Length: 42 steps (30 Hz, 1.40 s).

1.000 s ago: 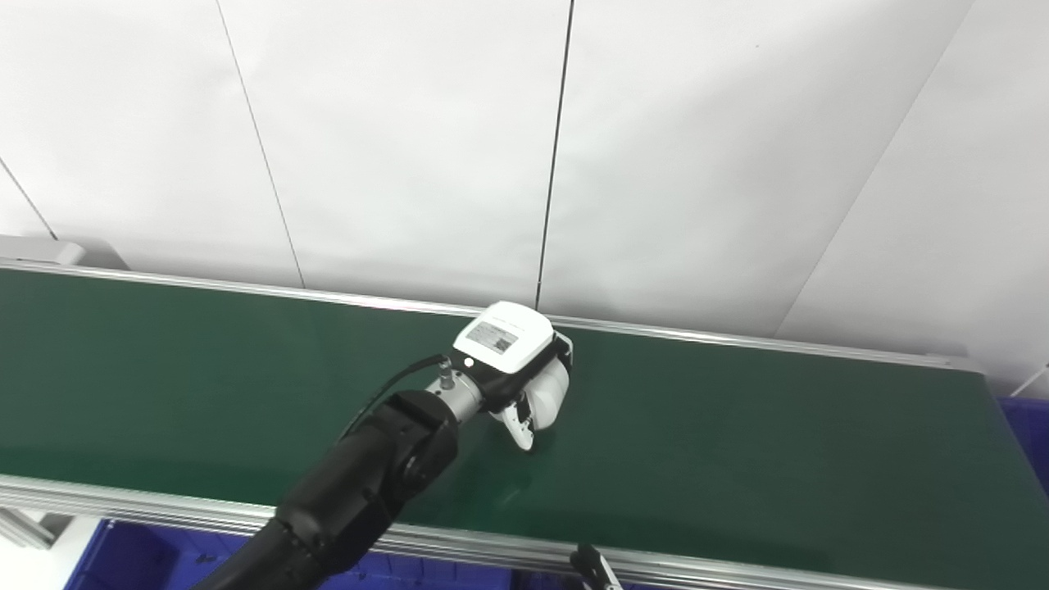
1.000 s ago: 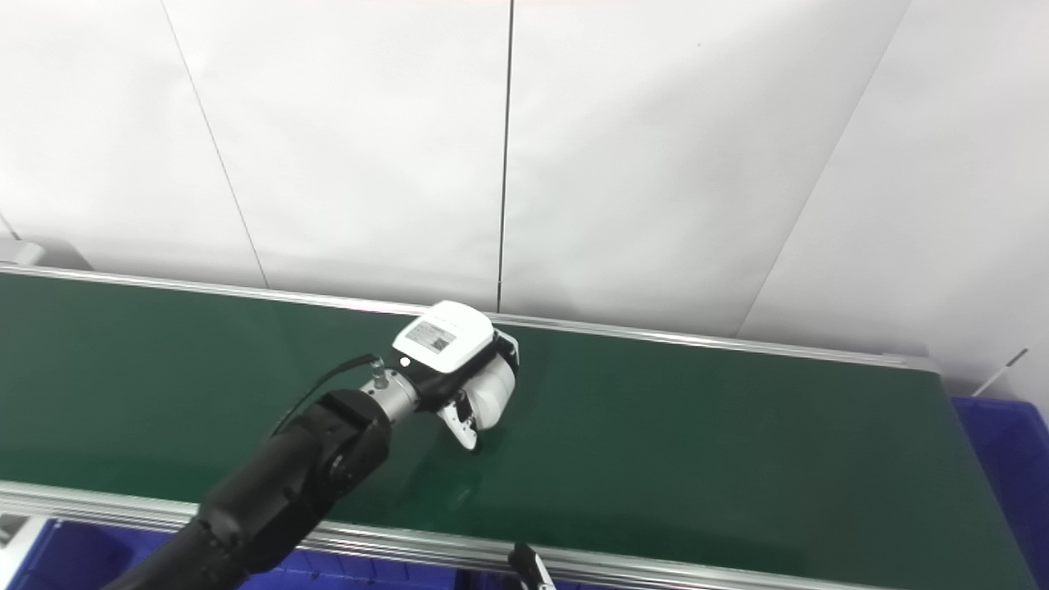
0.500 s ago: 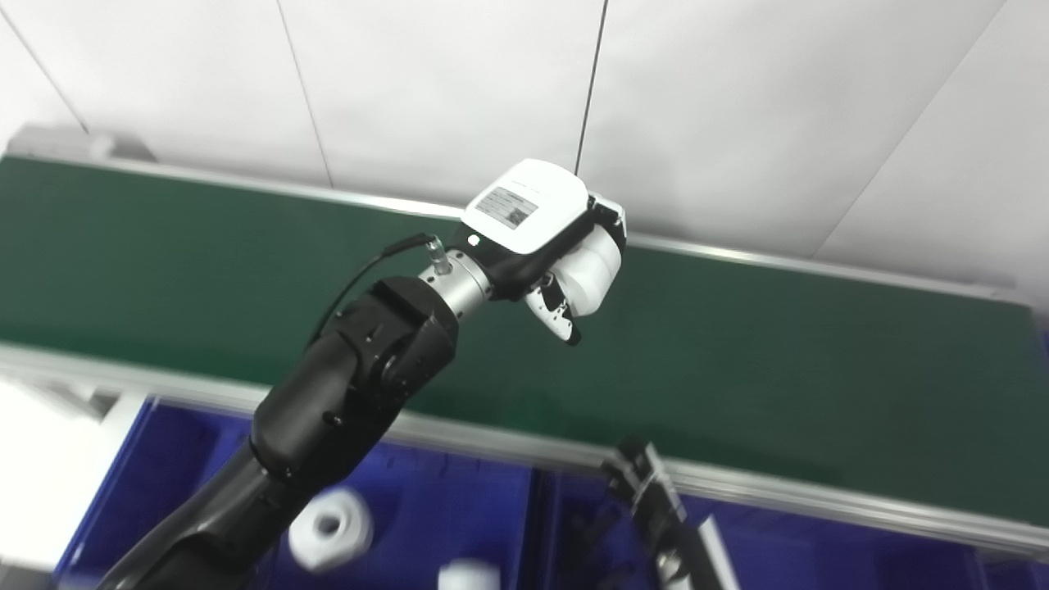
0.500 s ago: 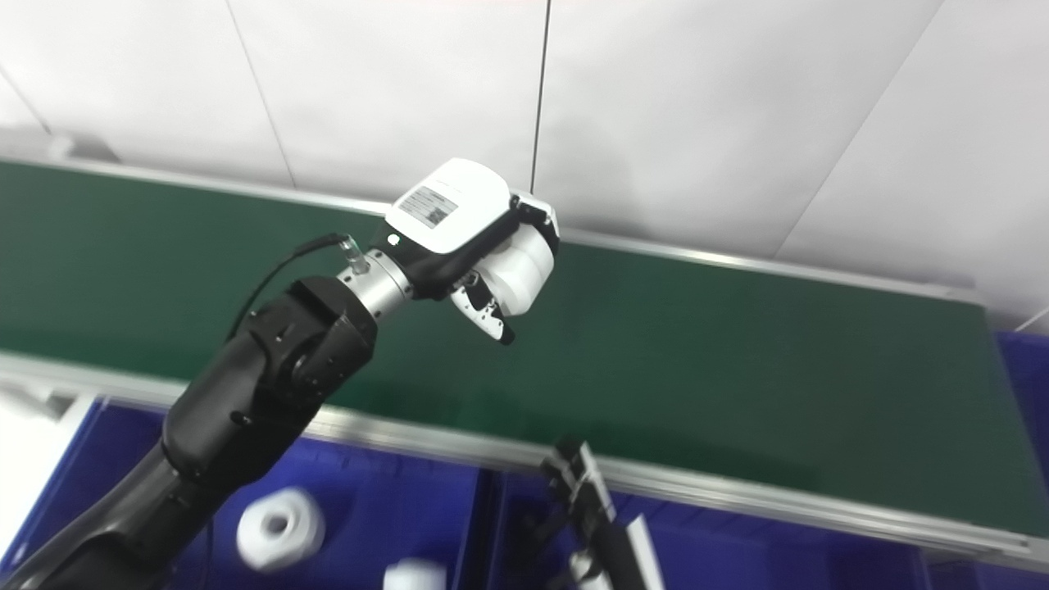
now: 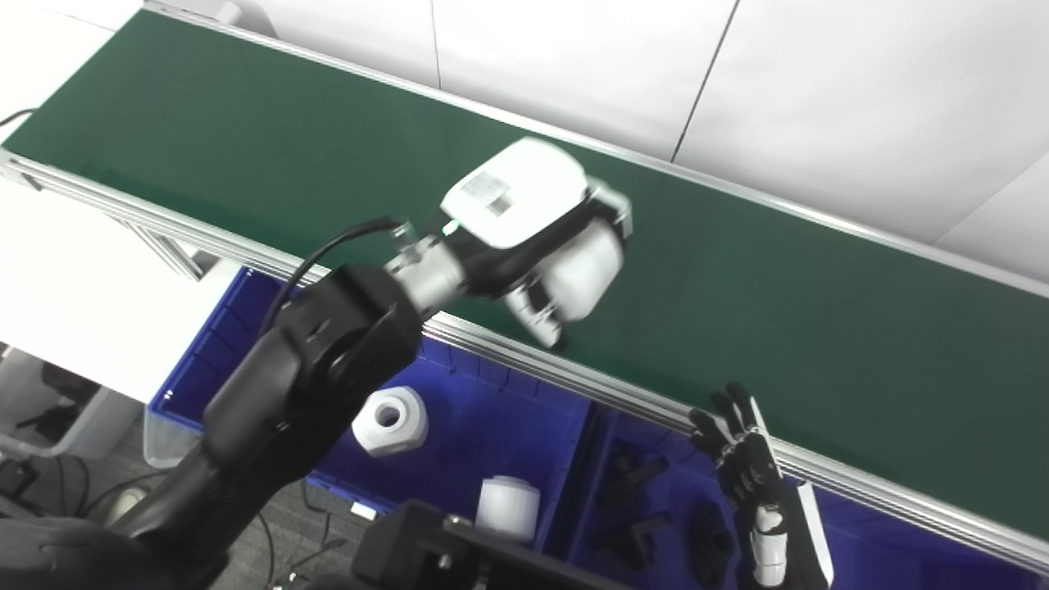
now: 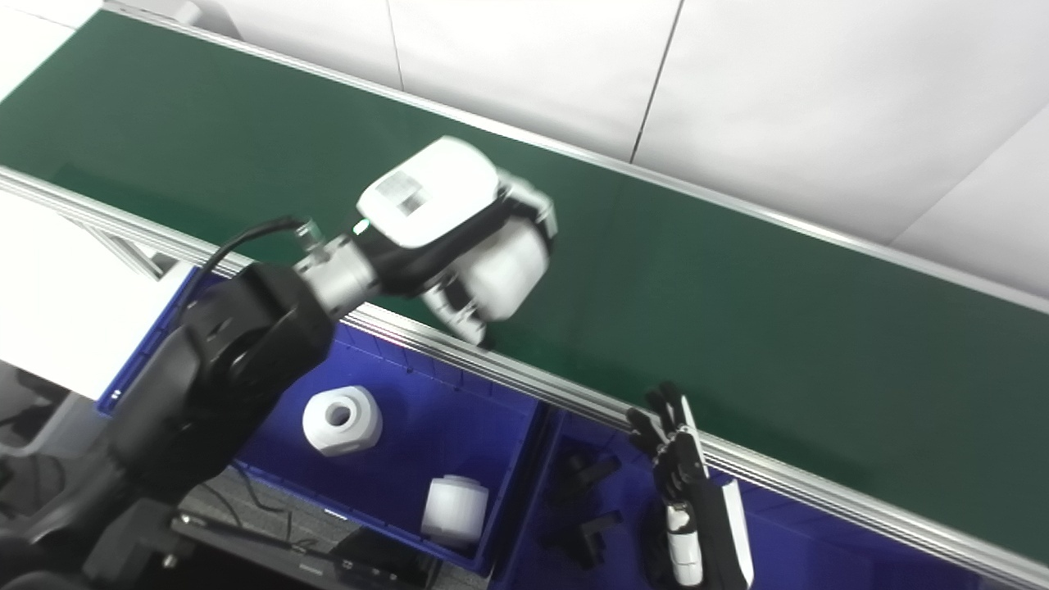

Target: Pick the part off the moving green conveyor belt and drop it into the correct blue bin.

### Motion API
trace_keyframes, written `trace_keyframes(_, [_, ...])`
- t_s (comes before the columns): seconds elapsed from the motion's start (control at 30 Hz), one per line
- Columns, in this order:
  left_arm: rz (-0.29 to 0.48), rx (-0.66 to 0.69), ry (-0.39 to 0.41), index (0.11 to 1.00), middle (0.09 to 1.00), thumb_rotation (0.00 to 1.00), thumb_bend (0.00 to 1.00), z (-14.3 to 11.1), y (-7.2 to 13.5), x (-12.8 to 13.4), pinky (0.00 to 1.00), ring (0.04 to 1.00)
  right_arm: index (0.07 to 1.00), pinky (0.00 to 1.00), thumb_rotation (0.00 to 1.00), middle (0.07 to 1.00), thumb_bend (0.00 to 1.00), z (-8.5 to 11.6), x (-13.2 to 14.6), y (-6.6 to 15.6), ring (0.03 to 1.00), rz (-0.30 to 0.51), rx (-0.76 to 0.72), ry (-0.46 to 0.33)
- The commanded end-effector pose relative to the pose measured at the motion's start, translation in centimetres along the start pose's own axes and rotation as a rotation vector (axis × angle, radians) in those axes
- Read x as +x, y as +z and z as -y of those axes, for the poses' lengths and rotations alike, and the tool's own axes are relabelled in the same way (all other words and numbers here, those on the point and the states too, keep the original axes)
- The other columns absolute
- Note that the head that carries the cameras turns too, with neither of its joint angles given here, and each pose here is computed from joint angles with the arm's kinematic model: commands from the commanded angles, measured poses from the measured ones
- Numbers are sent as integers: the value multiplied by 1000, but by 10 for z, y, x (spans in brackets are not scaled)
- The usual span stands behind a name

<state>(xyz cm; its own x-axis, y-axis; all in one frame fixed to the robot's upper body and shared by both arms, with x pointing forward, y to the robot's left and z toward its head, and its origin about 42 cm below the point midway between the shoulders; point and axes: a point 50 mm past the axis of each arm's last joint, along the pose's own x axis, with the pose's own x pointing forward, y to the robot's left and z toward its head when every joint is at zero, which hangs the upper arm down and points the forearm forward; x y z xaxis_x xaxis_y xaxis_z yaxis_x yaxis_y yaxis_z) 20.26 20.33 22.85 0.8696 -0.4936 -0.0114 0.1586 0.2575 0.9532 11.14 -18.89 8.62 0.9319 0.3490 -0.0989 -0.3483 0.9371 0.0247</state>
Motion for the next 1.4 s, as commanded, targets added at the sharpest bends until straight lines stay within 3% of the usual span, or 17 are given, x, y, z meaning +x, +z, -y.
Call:
trace_keyframes(0.0, [7,1,40,513,506,0,500,-2,4,-17,337,402,989,866,970,958,848,4,-1,10,893,31,2,6])
trace_keyframes(0.1, [-38,-37,35,540,478,0,494,12,6,-44,267,355,990,865,966,957,843,6,-2,8,896,28,-1,7])
trace_keyframes(0.23, [-85,-97,-1,505,501,0,501,32,4,-70,398,428,977,853,974,948,850,6,-4,7,886,23,-7,5])
trace_keyframes(0.37, [-125,-106,-25,505,513,0,500,52,1,-87,391,413,974,855,972,946,845,5,-5,4,887,18,1,7])
trace_keyframes(0.57, [-151,-94,0,502,504,0,502,71,-6,-100,398,417,971,868,956,949,849,-1,-8,6,889,15,29,6])
trace_keyframes(0.7, [-173,-72,-19,492,505,0,503,93,-14,-99,431,433,968,868,957,947,850,-4,-8,7,889,19,43,14])
trace_keyframes(0.93, [-165,-67,-83,487,505,0,503,131,-34,-71,451,439,968,864,958,945,869,-7,-2,6,887,24,56,23])
trace_keyframes(1.37, [-161,-46,-191,490,508,0,503,161,-56,-50,462,432,975,870,954,954,869,-12,6,6,895,39,45,18])
